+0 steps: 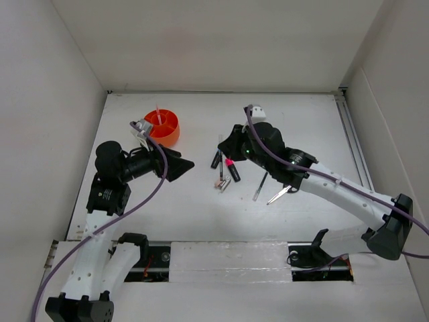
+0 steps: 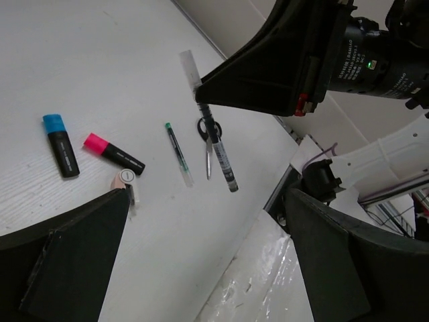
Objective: Sort the stationery into containers
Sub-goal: Pick up the pen from the center of the board.
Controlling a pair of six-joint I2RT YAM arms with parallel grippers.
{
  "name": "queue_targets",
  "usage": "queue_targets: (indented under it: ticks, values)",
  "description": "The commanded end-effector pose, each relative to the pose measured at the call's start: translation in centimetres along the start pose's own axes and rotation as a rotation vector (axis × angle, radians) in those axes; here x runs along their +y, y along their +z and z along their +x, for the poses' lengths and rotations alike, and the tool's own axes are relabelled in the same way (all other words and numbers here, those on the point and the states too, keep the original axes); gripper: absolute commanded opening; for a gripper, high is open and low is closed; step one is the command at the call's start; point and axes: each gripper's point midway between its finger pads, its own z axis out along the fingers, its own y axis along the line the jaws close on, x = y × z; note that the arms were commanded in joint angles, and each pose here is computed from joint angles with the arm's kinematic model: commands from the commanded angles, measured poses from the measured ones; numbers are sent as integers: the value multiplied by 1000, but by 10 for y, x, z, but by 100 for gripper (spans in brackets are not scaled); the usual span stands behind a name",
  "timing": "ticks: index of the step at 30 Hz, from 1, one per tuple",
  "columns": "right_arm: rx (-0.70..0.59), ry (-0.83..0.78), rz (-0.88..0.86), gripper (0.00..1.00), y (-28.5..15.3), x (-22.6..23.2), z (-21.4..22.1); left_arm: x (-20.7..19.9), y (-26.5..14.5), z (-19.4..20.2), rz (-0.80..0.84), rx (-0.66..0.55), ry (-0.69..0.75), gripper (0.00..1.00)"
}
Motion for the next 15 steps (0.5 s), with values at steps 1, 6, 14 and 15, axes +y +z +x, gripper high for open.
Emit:
queue_targets:
  ticks: [1,6,14,15]
  values:
    - [-142,5,-235,0,-17,64,-46,-23,-4,-8,110,-19,82,100]
    - [-162,-32,-333,0,-28,84,-46,-27,-4,-2,155,7,75,100]
    - [-198,-60,-534,0,-54,114,-53,-43,-7,3,263,33,92,100]
    - [-205,-52,-576,0,-60,120,-54,-44,-7,4,276,33,93,100]
